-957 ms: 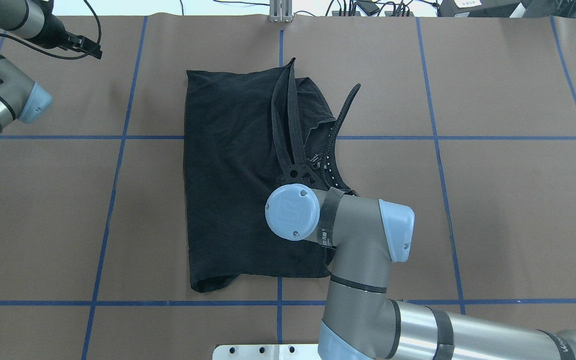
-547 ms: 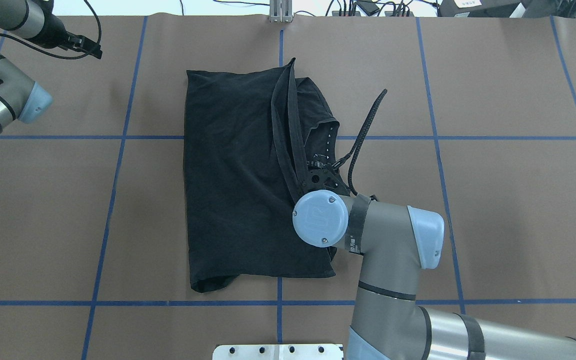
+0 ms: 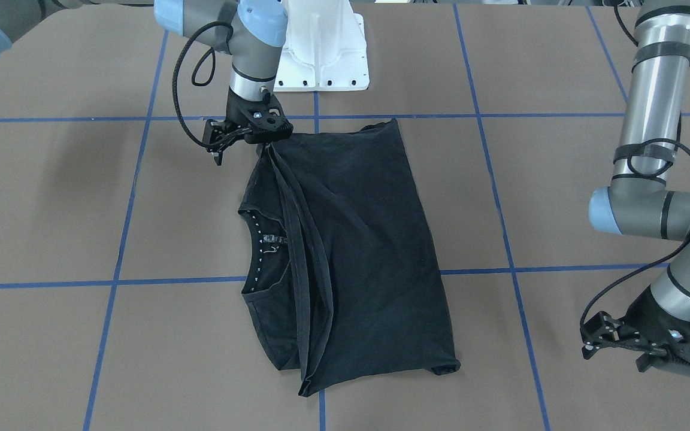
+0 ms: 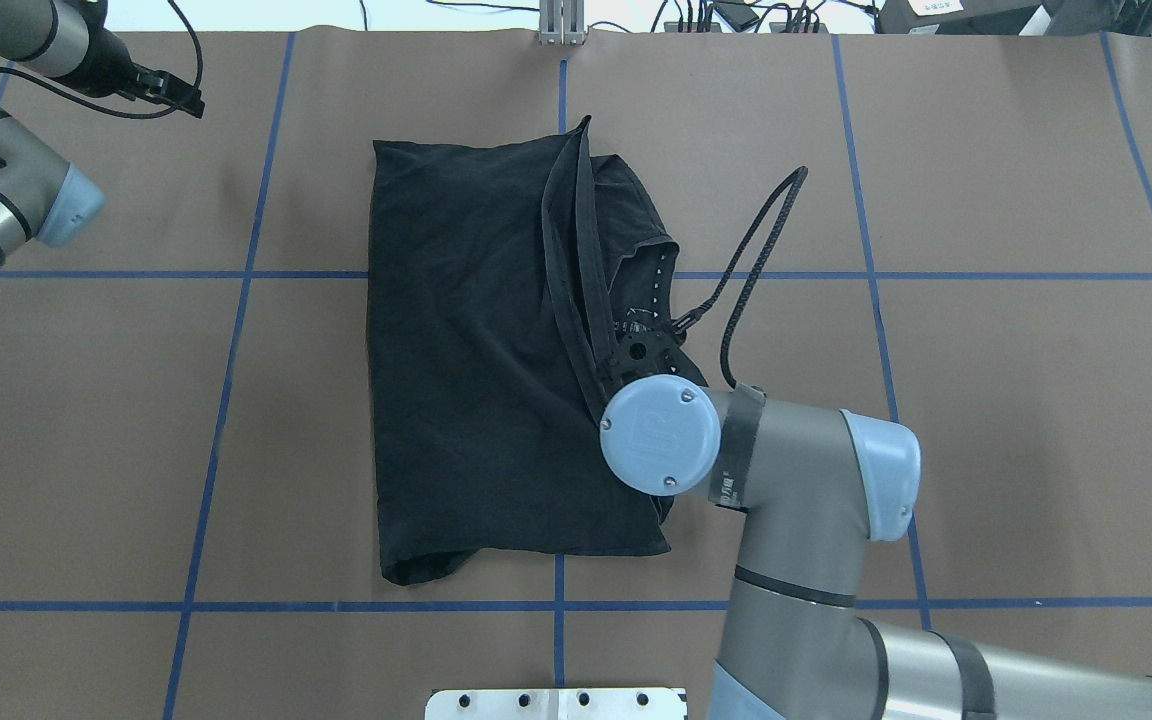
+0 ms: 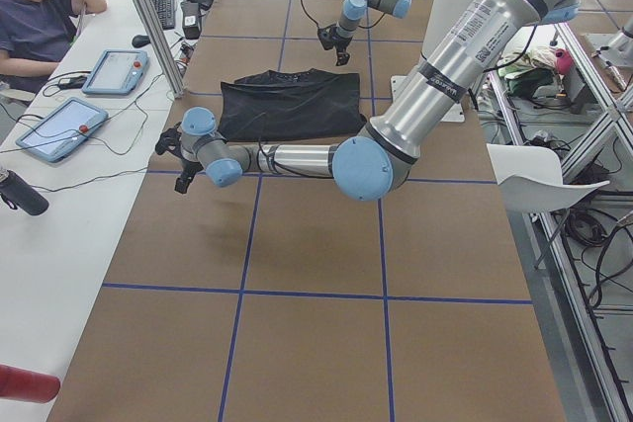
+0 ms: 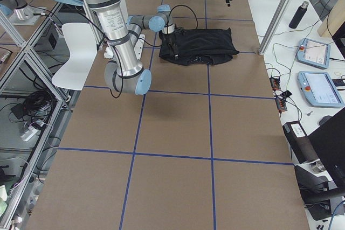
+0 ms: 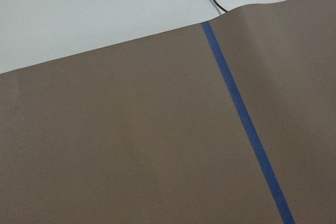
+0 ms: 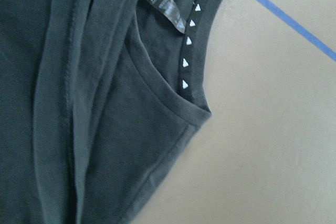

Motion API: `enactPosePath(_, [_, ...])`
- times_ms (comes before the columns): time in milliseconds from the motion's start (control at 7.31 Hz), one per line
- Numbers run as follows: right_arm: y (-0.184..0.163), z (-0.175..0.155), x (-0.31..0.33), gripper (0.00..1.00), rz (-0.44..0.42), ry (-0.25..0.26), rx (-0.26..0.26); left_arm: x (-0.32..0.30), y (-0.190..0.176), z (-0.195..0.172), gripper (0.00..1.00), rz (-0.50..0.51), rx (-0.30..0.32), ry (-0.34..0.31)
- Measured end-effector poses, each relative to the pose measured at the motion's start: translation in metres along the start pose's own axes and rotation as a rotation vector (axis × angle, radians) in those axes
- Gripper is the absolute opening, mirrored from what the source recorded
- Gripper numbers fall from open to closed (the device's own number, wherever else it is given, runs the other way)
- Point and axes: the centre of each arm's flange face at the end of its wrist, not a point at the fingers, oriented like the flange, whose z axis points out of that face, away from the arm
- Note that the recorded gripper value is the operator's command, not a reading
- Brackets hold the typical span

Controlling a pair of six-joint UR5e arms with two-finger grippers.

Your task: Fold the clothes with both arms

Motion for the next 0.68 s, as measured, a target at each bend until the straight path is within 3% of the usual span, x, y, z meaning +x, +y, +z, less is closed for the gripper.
enactPosePath(410, [-0.094, 0.001, -0.059, 0.99, 0.101, 0.013, 0.021, 0.000, 0.000, 0.000, 1.00, 0.000, 0.000, 0.000])
enactPosePath(684, [-0.113, 0.035, -0.073, 0.99, 0.098, 0.035, 0.008, 0.001, 0.000, 0.000, 1.00, 0.001, 0.000, 0.001])
